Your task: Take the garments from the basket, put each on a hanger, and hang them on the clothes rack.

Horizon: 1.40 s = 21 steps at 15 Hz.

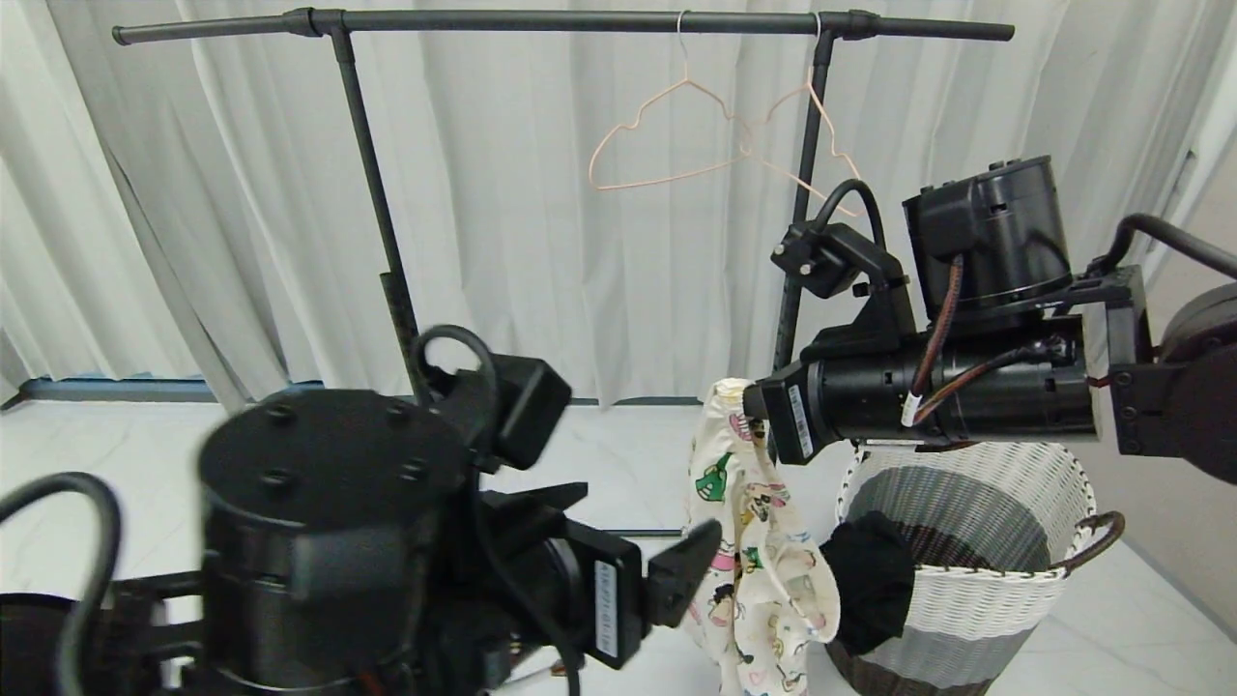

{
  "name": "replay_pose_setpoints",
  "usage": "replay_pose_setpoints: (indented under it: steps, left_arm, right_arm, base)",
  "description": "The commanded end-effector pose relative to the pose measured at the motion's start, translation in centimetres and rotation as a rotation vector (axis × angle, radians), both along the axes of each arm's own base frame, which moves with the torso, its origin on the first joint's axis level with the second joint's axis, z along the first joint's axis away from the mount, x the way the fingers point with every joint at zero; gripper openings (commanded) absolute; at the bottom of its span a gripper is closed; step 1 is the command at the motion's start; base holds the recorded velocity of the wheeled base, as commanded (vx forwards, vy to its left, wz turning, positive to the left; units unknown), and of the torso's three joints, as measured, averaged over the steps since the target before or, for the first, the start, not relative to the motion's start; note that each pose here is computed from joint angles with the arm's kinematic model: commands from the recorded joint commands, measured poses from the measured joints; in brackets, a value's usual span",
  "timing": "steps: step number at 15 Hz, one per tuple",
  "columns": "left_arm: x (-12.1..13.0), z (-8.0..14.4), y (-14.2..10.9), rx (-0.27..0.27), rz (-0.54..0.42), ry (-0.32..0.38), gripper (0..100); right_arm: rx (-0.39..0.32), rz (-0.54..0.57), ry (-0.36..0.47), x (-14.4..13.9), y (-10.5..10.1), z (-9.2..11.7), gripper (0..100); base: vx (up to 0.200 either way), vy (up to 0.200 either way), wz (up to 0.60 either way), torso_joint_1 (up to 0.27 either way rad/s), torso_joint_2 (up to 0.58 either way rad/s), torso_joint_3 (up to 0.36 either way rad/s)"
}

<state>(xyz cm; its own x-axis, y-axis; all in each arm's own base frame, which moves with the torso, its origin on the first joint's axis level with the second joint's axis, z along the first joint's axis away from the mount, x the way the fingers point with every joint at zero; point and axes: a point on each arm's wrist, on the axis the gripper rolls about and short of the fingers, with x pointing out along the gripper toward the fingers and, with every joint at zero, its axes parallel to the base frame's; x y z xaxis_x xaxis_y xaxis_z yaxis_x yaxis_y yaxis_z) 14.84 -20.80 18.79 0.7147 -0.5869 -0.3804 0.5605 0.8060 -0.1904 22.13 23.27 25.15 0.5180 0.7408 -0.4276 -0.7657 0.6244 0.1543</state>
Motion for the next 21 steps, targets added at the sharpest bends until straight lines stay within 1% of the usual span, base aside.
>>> replay_pose_setpoints:
  steps: [1, 3, 4, 5, 6, 7, 8, 9, 14, 15, 18, 21]
  left_arm:
    - [1.4, -3.8, -4.1, 0.108, -0.029, 0.072, 100]
    - [2.7, -4.8, -4.9, 0.123, 0.0, 0.09, 100]
    - [3.4, -5.1, -5.1, 0.11, 0.03, 0.108, 100]
    - [4.2, -5.5, -5.2, 0.098, 0.081, 0.123, 100]
    - [5.0, -6.3, -5.4, 0.108, 0.13, 0.136, 100]
    - [5.6, -7.4, -5.4, 0.132, 0.17, 0.149, 100]
    - [5.7, -8.4, -5.4, 0.162, 0.197, 0.159, 100]
    - [5.3, -9.2, -5.0, 0.194, 0.202, 0.171, 100]
    - [4.1, -11.1, -3.6, 0.272, 0.205, 0.216, 100]
    - [4.0, -11.4, -3.4, 0.284, 0.206, 0.224, 0]
    - [3.9, -11.3, -3.4, 0.282, 0.205, 0.22, 0]
    - [4.0, -11.2, -3.3, 0.295, 0.247, 0.189, 0]
  right_arm:
    - [-0.001, -0.005, 0.005, 0.6, 0.5, -0.2, 0]
    - [0.004, -0.008, 0.005, 0.7, 0.5, -0.1, 0]
    - [0.008, -0.009, 0.003, 0.7, 0.5, 0.0, 0]
    - [0.011, -0.007, -0.001, 0.6, 0.5, 0.1, 0]
    - [0.017, -0.005, -0.007, 0.6, 0.5, 0.4, 0]
    - [0.021, -0.002, -0.011, 0.4, 0.5, 0.6, 0]
    - [0.026, 0.003, -0.017, 0.3, 0.6, 0.8, 0]
    - [0.03, 0.003, -0.021, 0.2, 0.5, 1.0, 0]
    - [0.046, -0.016, -0.049, -0.5, -0.3, 2.1, 0]
    - [0.045, -0.02, -0.049, -0.5, -0.6, 2.2, 0]
    - [0.025, -0.068, -0.048, -0.2, -1.2, 1.8, 0]
    - [-0.008, -0.115, -0.034, 0.4, -2.0, 0.9, 0]
  base:
    - [0.0, 0.0, 0.0, 0.0, 0.0, 0.0]
    - [0.0, 0.0, 0.0, 0.0, 0.0, 0.0]
    - [0.0, 0.0, 0.0, 0.0, 0.0, 0.0]
    - [0.0, 0.0, 0.0, 0.0, 0.0, 0.0]
    - [0.0, 0.0, 0.0, 0.0, 0.0, 0.0]
    - [0.0, 0.0, 0.0, 0.0, 0.0, 0.0]
    - [0.0, 0.0, 0.0, 0.0, 0.0, 0.0]
    - [0.0, 0.0, 0.0, 0.0, 0.0, 0.0]
    - [0.0, 0.0, 0.0, 0.0, 0.0, 0.0]
    - [0.0, 0.0, 0.0, 0.0, 0.0, 0.0]
    - [0.0, 0.0, 0.0, 0.0, 0.0, 0.0]
    - [0.0, 0.0, 0.0, 0.0, 0.0, 0.0]
